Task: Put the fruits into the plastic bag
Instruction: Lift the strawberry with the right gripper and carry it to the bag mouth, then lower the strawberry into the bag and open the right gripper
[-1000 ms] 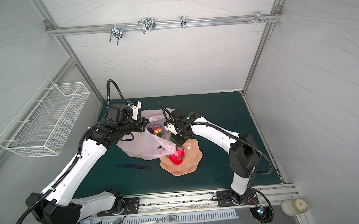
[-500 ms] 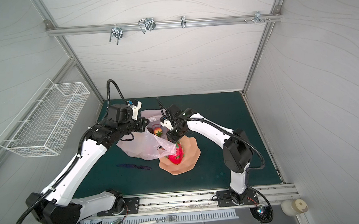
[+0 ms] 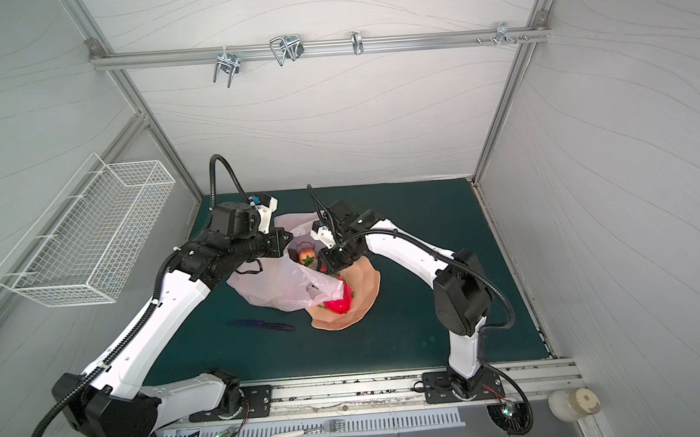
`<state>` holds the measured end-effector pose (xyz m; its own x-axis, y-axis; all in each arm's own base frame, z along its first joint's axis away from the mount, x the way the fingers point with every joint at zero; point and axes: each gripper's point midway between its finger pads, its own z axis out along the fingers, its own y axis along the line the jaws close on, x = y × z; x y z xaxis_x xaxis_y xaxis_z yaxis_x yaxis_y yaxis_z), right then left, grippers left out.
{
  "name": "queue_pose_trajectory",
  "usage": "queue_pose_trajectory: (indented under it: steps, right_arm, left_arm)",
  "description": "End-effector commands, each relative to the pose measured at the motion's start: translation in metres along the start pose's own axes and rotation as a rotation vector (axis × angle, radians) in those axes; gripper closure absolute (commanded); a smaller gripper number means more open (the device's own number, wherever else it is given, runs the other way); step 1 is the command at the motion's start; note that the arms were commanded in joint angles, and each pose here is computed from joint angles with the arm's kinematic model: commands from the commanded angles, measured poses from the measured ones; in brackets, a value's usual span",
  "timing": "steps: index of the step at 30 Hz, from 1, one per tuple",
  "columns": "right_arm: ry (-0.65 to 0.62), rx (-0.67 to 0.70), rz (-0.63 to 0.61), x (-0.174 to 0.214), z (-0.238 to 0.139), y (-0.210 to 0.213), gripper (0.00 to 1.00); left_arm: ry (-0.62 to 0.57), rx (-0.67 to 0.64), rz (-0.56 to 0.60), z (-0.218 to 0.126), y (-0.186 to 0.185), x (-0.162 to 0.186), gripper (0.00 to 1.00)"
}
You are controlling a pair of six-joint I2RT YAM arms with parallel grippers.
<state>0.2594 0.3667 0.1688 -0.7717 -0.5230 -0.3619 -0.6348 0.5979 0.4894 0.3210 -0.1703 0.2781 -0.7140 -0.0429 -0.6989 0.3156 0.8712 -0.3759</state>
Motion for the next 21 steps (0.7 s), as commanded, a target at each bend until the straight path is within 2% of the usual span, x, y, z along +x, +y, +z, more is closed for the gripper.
queue_pose_trajectory:
  steps: [1, 6, 11, 21]
  right_arm:
    - [0.0, -0.022, 0.035, 0.001, -0.004, -0.003, 0.78]
    - [0.008, -0.007, 0.06, 0.007, -0.01, -0.011, 0.78]
    - [-0.009, -0.018, 0.147, 0.007, -0.014, -0.016, 0.79]
    - [-0.071, -0.148, 0.34, -0.017, 0.003, -0.005, 0.79]
  left_arm:
    - [-0.079, 0.033, 0.019, -0.009, -0.011, -0.027, 1.0]
    - [-0.08, 0.037, 0.021, -0.01, -0.012, -0.028, 1.0]
    - [-0.077, 0.049, 0.023, -0.011, -0.014, -0.026, 1.0]
    - [-0.07, 0.082, 0.014, -0.01, -0.019, -0.025, 1.0]
